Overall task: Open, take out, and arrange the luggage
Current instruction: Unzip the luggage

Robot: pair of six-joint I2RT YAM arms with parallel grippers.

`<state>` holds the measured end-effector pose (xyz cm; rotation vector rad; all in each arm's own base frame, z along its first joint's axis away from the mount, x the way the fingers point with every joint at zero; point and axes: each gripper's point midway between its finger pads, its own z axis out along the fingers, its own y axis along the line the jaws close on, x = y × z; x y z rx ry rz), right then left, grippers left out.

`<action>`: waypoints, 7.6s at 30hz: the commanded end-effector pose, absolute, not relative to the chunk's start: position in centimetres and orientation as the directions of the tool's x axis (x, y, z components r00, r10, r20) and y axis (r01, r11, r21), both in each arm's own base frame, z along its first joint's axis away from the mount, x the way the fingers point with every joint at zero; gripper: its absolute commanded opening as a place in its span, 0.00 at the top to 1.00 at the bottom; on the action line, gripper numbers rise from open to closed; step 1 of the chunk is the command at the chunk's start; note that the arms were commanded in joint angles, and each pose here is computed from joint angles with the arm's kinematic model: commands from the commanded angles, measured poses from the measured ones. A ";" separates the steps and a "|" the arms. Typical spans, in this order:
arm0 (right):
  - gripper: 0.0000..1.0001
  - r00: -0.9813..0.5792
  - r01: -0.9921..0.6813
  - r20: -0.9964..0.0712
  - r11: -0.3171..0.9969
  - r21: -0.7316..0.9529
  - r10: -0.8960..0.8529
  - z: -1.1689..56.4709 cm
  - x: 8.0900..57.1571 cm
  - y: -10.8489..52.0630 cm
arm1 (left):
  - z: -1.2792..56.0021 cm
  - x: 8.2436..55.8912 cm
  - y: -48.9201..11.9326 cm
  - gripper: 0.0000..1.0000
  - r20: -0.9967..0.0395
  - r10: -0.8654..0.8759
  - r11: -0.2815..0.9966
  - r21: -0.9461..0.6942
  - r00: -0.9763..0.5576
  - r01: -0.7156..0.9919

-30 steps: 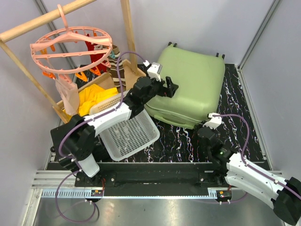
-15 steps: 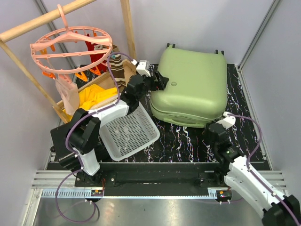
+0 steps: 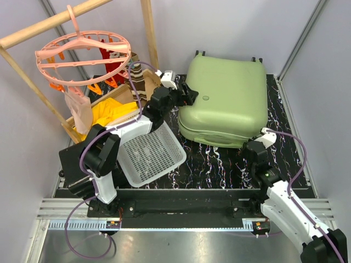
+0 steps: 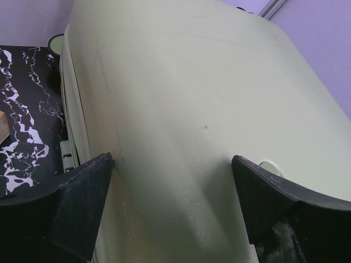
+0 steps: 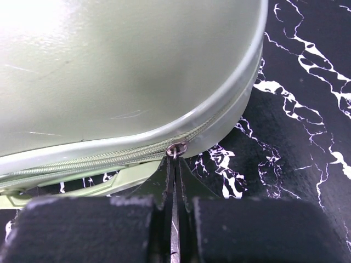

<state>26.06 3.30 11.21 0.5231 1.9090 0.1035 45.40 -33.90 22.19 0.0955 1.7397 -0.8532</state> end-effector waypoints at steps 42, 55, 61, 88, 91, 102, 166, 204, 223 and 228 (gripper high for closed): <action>1.00 -0.331 0.066 -0.802 0.861 0.505 0.496 13.6 27.5 9.1 | 7.7 28.7 -48.9 0.22 -0.779 0.604 0.367 0.461 0.170 0.808; 1.00 -0.310 0.138 -0.827 0.883 0.448 0.468 14.1 27.4 7.3 | 6.0 31.4 -44.1 1.00 -0.779 0.627 0.557 0.436 -0.014 0.706; 1.00 -0.295 0.189 -0.837 0.887 0.421 0.460 14.5 26.5 5.8 | 6.7 32.8 -39.9 1.00 -0.809 0.580 0.652 0.394 -0.093 0.648; 1.00 -0.237 0.380 -0.796 0.807 0.452 0.557 13.7 25.0 2.2 | 7.9 34.6 -32.4 1.00 -0.883 0.413 0.815 0.249 -0.223 0.523; 1.00 -0.249 0.402 -0.793 0.804 0.438 0.557 13.4 25.1 2.0 | 8.0 35.5 -30.9 1.00 -0.894 0.370 0.843 0.211 -0.251 0.495; 1.00 -0.268 0.432 -0.791 0.803 0.412 0.550 13.7 24.9 1.7 | 7.9 37.8 -25.2 1.00 -0.911 0.281 0.915 0.160 -0.301 0.371; 1.00 -0.317 0.222 -0.749 0.813 0.538 0.582 15.0 26.4 6.2 | 5.3 31.7 -42.1 0.87 -0.768 0.635 0.491 0.491 0.091 0.719; 1.00 -0.310 0.497 -0.867 0.844 0.202 0.390 15.7 26.7 -1.0 | 4.8 36.9 -27.7 1.00 -0.854 0.444 0.824 0.272 -0.270 0.497; 1.00 -0.269 0.536 -0.950 0.844 -0.014 0.155 15.4 29.9 -4.6 | 3.6 37.1 -27.7 1.00 -0.849 0.430 0.831 0.239 -0.308 0.503; 1.00 -0.172 0.576 -0.977 0.817 0.006 0.128 16.6 29.9 -5.7 | 3.3 36.8 -28.1 1.00 -0.849 0.428 0.823 0.224 -0.311 0.523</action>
